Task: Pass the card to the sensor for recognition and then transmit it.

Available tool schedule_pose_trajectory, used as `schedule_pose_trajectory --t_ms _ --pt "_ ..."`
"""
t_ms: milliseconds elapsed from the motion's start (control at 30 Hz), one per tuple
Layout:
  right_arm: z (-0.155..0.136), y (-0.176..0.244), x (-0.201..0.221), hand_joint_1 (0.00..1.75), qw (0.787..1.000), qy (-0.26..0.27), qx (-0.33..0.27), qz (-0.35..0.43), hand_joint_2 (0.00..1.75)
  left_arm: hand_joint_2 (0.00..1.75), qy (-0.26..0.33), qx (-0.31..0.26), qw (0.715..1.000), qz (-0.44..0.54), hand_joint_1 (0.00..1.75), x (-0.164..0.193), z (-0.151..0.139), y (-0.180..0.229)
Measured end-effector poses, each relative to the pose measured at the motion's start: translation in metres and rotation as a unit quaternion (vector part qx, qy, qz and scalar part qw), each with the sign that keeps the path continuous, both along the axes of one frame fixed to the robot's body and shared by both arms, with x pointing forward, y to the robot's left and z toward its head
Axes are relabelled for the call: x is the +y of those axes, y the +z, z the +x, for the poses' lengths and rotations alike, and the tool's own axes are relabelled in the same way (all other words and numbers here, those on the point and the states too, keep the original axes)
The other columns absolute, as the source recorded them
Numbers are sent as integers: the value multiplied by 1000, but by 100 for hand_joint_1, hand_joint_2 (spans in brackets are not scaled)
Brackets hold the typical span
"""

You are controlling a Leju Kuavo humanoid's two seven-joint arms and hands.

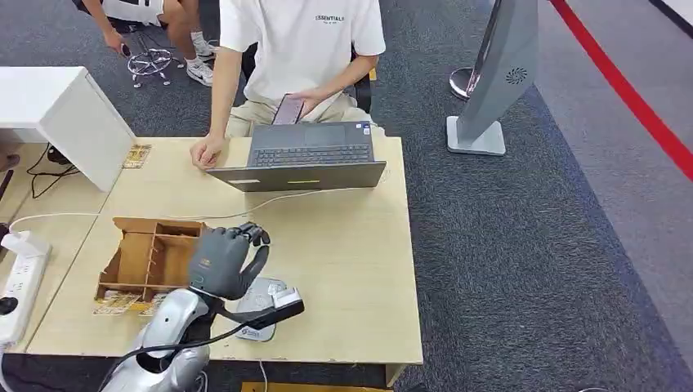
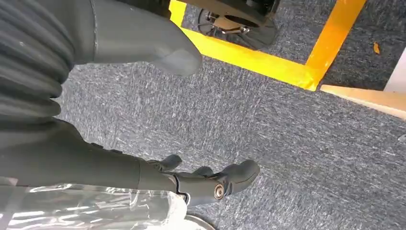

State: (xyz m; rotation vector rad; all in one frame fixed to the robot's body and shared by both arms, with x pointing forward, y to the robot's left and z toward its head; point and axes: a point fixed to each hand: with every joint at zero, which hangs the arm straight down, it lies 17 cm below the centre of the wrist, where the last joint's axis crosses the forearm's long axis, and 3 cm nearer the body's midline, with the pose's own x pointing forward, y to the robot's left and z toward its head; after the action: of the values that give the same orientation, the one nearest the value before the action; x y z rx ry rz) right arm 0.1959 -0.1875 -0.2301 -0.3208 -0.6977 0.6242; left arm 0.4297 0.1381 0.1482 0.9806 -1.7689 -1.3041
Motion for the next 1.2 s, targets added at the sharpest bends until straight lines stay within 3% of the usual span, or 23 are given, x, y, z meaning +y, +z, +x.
schedule_pose_trajectory --t_ms 367,800,1200 --pt "-1 0 -4 0 1000 -14 -3 0 175 175 -27 57 997 38 175 -21 -20 -39" --pt "-7 -2 -13 0 999 -35 -1 -8 175 175 7 83 993 80 175 1 -39 -72" --pt "-7 -1 -16 0 999 -38 -3 -15 175 175 5 118 989 89 175 5 -48 -91"
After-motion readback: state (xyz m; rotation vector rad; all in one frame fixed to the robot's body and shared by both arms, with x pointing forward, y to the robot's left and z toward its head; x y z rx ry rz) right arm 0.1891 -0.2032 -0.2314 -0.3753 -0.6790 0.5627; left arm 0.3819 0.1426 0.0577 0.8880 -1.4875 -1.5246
